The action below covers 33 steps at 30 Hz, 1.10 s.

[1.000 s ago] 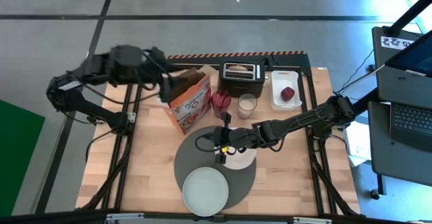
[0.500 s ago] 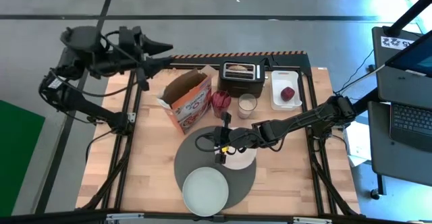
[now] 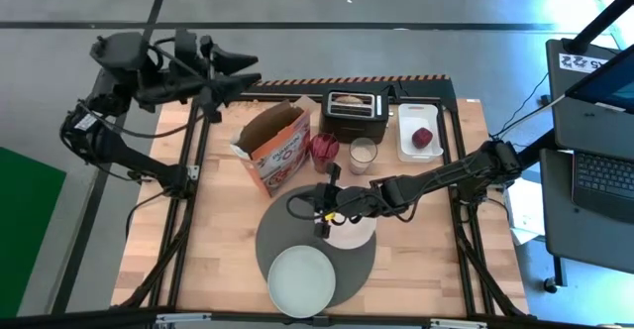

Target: Arrange a breakfast setting

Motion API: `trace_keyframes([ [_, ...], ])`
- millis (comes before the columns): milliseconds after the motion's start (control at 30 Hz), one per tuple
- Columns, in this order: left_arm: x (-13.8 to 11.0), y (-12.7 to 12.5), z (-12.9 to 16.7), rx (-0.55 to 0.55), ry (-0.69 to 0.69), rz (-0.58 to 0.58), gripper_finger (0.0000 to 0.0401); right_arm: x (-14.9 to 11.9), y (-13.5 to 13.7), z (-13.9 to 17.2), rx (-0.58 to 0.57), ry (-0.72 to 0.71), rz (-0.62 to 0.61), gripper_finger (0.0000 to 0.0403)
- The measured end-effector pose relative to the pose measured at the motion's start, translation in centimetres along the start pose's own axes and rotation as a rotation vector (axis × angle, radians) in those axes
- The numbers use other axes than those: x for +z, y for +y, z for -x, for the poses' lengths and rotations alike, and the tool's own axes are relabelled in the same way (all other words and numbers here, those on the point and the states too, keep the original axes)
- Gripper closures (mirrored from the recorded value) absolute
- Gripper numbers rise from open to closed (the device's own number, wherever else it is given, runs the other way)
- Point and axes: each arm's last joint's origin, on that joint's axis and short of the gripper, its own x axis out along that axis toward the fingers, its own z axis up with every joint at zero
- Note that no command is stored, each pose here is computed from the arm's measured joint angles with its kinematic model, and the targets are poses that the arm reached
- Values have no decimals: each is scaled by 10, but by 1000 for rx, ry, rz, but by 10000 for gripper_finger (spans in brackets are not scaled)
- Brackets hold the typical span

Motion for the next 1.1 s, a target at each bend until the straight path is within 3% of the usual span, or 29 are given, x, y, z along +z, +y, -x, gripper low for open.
trace_keyframes([
  [300,-5,30,-4,437,9,-37,42,19,-10,18,-103,-77,17,388],
  [400,-8,35,5,446,72,-57,22,26,-13,26,-106,-99,62,388],
  [600,-13,39,54,454,202,-57,29,28,-18,38,-73,-146,130,388],
  [800,-29,45,106,506,355,86,32,12,-30,62,-2,-270,143,388],
  [900,-42,48,127,527,396,222,32,0,-48,84,35,-315,115,388],
  [1100,-86,53,134,436,527,409,32,-22,-82,131,31,-458,44,388],
])
